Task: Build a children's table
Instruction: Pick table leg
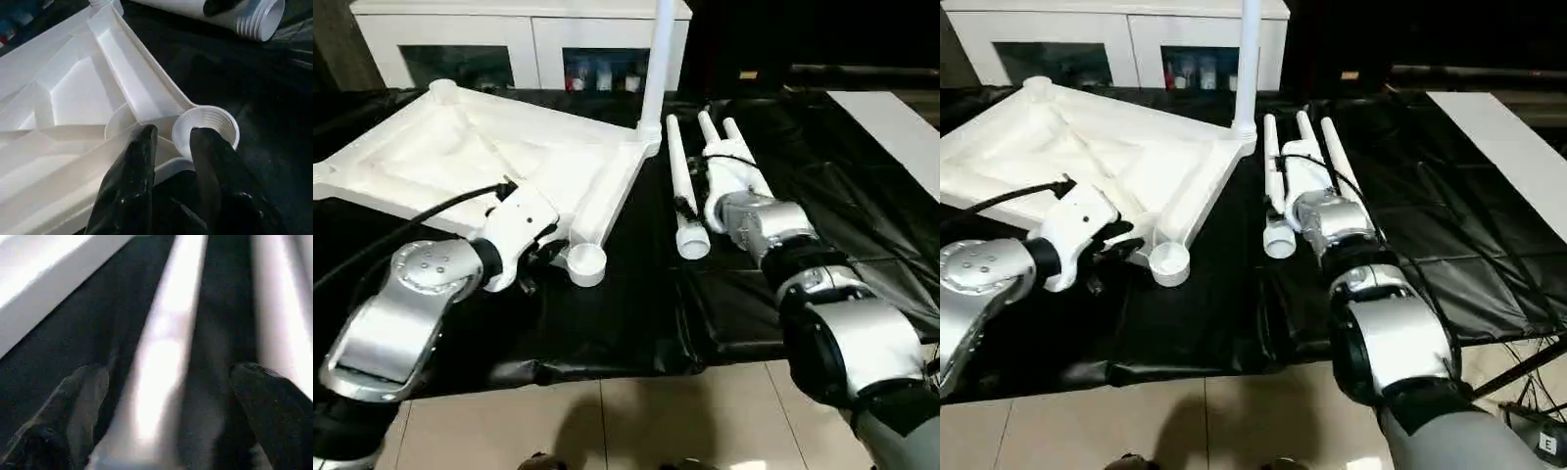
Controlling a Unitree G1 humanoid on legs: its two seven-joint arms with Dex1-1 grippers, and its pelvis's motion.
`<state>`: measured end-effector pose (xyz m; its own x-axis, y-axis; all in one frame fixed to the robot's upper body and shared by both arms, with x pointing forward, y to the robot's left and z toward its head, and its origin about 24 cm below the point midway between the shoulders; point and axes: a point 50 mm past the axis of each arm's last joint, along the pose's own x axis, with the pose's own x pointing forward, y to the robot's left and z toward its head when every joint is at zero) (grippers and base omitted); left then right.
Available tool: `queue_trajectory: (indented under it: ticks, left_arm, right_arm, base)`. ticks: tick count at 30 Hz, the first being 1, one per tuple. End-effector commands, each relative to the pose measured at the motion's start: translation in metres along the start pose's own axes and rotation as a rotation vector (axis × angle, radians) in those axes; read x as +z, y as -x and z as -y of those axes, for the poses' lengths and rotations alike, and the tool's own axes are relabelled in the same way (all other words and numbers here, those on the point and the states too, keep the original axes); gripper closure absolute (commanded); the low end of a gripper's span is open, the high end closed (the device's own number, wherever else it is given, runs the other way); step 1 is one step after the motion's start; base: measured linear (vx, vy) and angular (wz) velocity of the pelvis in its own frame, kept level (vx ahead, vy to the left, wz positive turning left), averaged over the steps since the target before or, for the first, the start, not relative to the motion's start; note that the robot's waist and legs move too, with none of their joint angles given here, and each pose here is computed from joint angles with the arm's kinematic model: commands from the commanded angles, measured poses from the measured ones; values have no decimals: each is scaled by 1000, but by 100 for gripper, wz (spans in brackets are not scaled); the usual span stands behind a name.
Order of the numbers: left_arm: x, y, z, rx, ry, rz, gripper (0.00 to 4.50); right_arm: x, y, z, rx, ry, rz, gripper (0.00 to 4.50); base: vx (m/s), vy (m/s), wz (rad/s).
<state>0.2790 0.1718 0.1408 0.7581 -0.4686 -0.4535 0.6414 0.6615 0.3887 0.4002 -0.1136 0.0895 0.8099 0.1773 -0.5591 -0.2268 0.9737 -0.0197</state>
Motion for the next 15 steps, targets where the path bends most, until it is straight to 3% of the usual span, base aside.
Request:
queue_trajectory:
  ticks: [1,6,9,15]
  left_arm:
    - [1,3,-1,-1,-10,-5,309]
    - [3,5,-3,-4,-19,-7,309]
    - [5,4,-4,-5,-29,-4,309]
    - [7,5,-6,-5,-35,5,309]
  right_arm:
    - [-1,0,0,34,-43,-25,6]
    - [-13,-1,0,83,-109,-88,6]
    - [-21,-1,4,76,-75,-135,6]
    - [-30,-1,11,68,-83,-168,55]
  base:
    - [0,0,0]
    - [0,0,0]
    - [0,0,0]
    - [0,0,0]
